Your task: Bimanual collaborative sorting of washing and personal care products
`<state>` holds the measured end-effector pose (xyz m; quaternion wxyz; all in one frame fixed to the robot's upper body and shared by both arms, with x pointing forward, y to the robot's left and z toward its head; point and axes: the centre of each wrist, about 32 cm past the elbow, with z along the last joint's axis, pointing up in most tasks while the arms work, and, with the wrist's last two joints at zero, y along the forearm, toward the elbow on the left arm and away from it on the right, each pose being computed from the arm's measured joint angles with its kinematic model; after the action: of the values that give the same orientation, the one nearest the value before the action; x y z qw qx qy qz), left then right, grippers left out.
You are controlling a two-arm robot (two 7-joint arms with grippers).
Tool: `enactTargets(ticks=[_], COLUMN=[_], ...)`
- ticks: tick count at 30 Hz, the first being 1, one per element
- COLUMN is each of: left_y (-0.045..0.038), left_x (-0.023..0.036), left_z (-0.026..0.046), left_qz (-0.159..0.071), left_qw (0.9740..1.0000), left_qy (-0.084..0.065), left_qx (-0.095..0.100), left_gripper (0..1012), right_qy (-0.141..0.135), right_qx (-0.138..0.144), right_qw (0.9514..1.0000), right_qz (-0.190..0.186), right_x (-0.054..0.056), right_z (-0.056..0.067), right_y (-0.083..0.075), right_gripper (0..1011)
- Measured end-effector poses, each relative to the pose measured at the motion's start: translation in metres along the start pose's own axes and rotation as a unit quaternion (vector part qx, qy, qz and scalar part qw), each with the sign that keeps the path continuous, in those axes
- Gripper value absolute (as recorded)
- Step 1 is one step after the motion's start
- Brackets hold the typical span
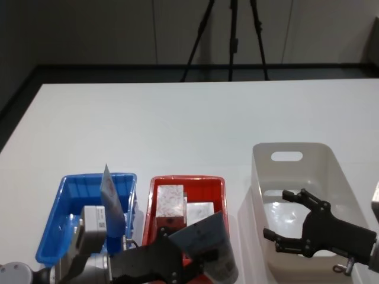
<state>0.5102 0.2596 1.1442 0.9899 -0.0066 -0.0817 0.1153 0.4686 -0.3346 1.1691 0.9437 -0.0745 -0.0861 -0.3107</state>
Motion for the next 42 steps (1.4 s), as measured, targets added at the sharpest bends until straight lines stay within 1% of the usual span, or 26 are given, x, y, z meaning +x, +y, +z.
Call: enactTargets(ticks=[6,11,18,33,42], left_y=[0.0000,0.0000,0.0000,0.0000,0.0000], left_x=[0.0000,0.0000,0.0000,0.0000,0.0000], left_z=[0.0000,0.0000,0.0000,0.0000,0.0000], left_qz=[0.000,0.000,0.000,0.000,0.000], left_qw=[1.0000,1.0000,1.0000,1.0000,1.0000], left_qy=[0.000,0.000,0.000,0.000,0.000], left_qx=[0.000,0.000,0.000,0.000,0.000], left_gripper=[262,262,262,262,262], right_qy=[0.006,0.007,0.007,0.009,0.010], right_qx=[0.001,0.004,0.010,0.014,0.014], right_qw=[0.9994,0.9984,0.9958,0.9903,0.9851], right_qz=[0.033,0.057,0.091,0.138,0.171], right_x=[0.005,0.009,0.010,0.011,0.012], right_z=[0.000,0.000,-0.002,-0.008,-0.010], right_y=[-0.003,-0.002,0.010,0.035,0.047], right_gripper=[1001,1001,1001,1001,1001])
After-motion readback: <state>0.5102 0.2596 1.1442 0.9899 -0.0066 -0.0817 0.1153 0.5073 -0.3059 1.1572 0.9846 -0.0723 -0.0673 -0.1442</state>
